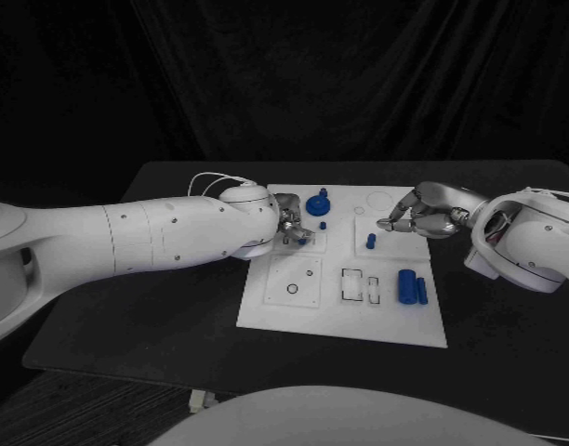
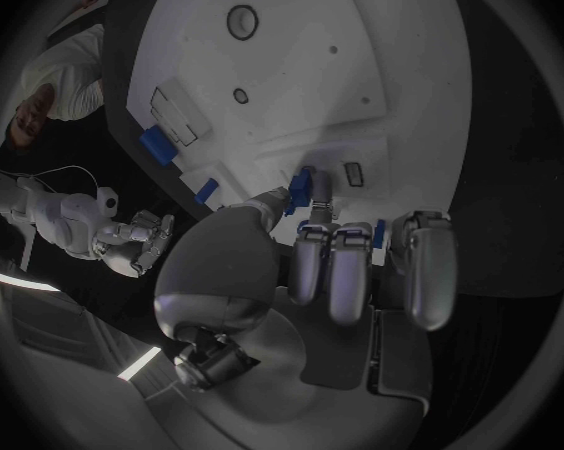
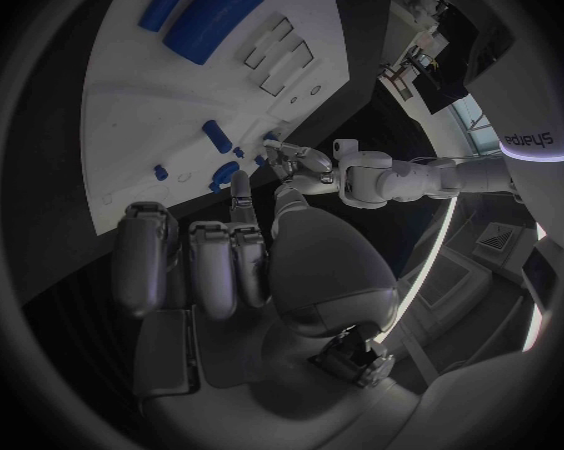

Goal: Assemble the parts on the task board

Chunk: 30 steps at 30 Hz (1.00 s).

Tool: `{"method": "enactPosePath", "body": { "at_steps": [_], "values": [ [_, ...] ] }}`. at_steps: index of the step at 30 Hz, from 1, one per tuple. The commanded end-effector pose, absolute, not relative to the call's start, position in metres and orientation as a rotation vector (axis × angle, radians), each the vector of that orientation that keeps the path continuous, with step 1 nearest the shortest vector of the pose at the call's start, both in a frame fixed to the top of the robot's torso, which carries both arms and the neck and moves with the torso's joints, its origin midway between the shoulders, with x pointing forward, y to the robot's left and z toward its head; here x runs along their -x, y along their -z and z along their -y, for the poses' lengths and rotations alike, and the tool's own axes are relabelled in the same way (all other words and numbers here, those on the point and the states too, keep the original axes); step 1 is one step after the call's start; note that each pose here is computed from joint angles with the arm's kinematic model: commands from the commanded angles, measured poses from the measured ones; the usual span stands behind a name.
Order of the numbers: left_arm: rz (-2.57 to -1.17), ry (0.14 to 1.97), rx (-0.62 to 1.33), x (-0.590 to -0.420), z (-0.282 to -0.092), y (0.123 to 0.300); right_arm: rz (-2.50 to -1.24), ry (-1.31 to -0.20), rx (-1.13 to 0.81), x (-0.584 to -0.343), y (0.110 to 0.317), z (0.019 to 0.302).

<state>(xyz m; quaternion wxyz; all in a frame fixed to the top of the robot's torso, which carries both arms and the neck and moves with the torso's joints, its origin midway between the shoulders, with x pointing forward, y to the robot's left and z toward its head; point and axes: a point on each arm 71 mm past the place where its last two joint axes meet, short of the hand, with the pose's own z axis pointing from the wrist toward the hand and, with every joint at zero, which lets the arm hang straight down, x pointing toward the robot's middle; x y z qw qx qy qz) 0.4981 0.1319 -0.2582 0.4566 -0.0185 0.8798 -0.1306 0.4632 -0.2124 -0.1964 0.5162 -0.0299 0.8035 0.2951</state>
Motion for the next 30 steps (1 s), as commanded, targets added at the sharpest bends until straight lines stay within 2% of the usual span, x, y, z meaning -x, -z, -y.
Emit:
{"method": "enactPosePath", "body": {
  "at_steps": [1,30],
  "values": [
    [-2.200,0.341,0.035,-0.4935,-0.1295,0.2644,-1.946,-0.692,0.066,-0.4629,0.1985,0.2134],
    [-2.203,0.328,0.042,-0.4948,-0.1337,0.2651,-1.959,-0.686,0.066,-0.4625,0.1999,0.2146]
  ]
}}
